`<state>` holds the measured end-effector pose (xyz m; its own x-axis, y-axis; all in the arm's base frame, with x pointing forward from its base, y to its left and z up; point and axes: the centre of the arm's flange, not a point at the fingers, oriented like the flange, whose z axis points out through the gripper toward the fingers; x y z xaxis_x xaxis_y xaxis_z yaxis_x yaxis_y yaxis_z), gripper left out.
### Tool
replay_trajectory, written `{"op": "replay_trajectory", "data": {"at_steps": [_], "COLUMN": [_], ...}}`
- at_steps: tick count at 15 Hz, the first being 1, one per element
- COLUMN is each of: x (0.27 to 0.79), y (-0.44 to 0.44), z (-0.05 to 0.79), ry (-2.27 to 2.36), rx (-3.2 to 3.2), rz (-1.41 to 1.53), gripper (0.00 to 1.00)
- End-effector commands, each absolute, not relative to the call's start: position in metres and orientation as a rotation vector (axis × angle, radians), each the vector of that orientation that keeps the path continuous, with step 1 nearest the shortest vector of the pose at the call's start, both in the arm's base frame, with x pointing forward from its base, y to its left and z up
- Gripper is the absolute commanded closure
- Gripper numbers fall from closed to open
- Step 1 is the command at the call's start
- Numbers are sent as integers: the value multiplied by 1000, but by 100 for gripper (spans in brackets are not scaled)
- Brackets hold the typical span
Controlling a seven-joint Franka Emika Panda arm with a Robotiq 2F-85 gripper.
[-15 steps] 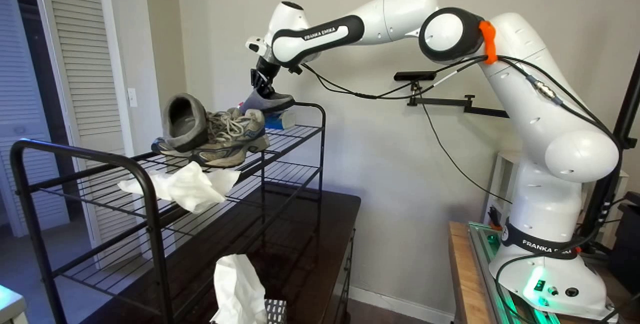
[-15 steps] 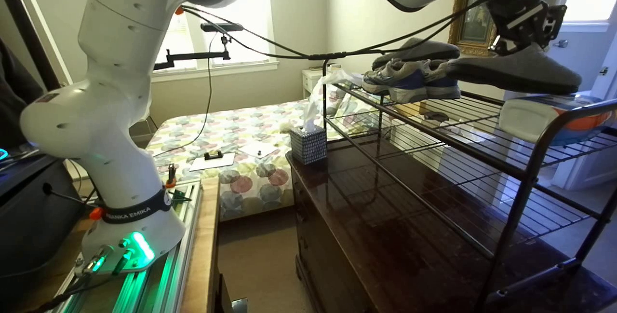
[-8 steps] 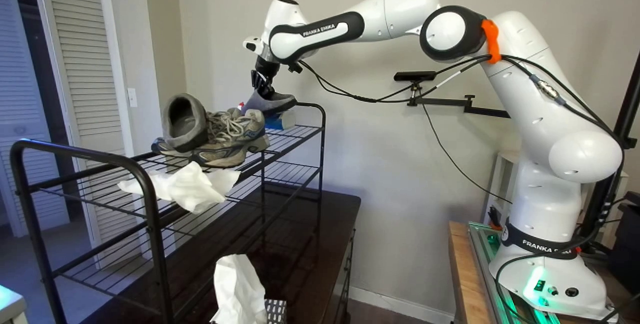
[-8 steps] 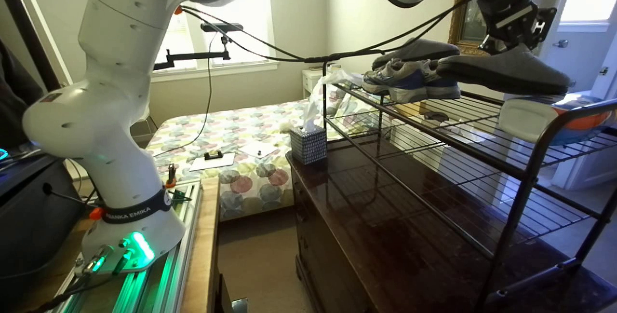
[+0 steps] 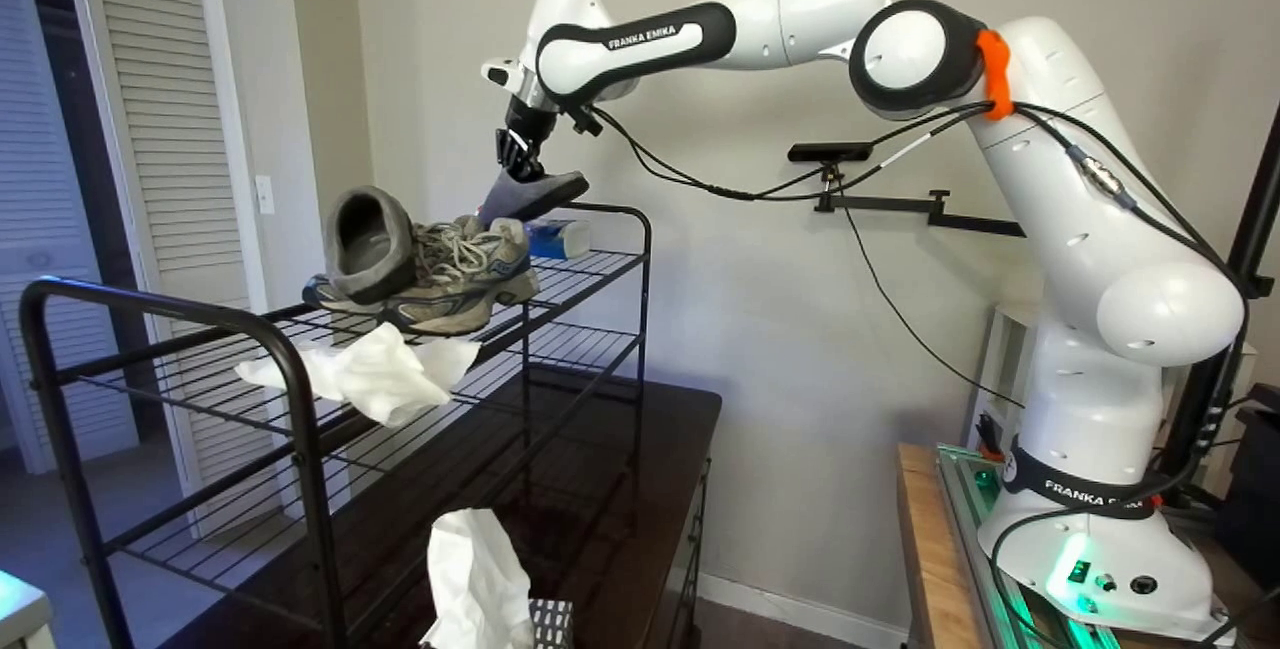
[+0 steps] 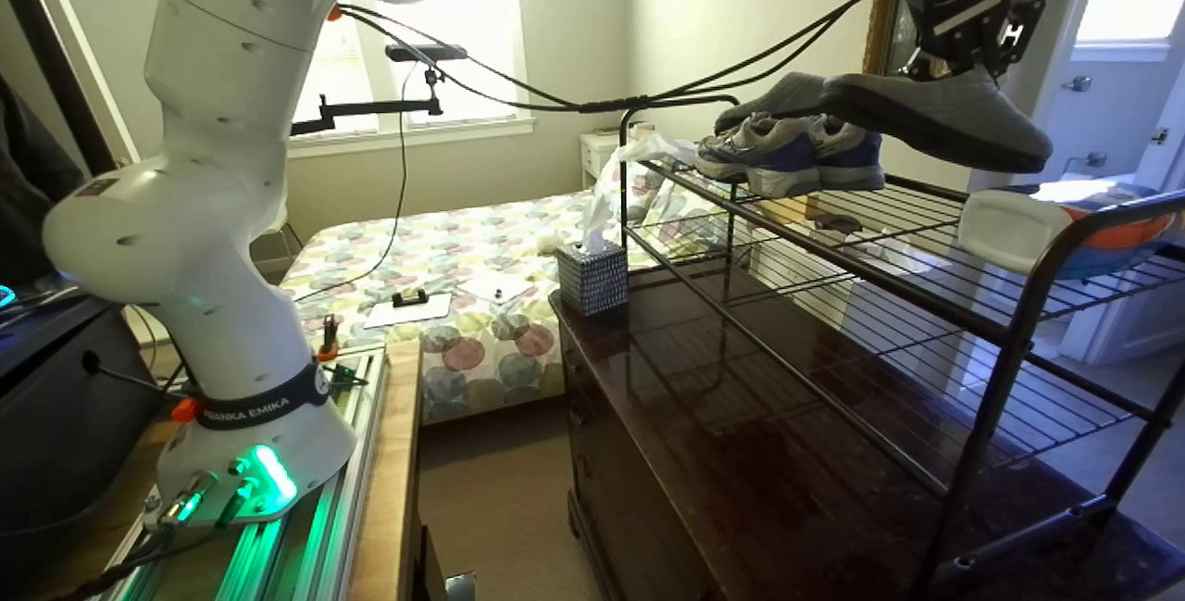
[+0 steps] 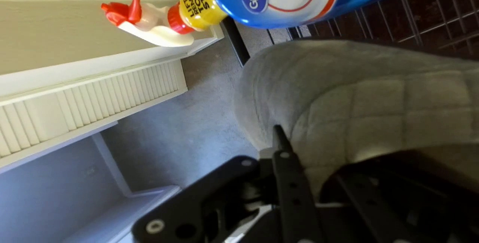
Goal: Put the right house slipper on the right side of the shoe rack.
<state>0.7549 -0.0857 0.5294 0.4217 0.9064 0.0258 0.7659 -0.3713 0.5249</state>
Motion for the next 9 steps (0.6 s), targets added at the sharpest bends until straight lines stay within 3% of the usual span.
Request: {"op": "replay_trajectory", "data": {"at_steps": [1,9], "x": [754,767], "y": [-80,-80], "z": [526,488], "ry": [1459,1456], "rx": [2280,2296], "rz": [454,502], "gripper": [99,99]}}
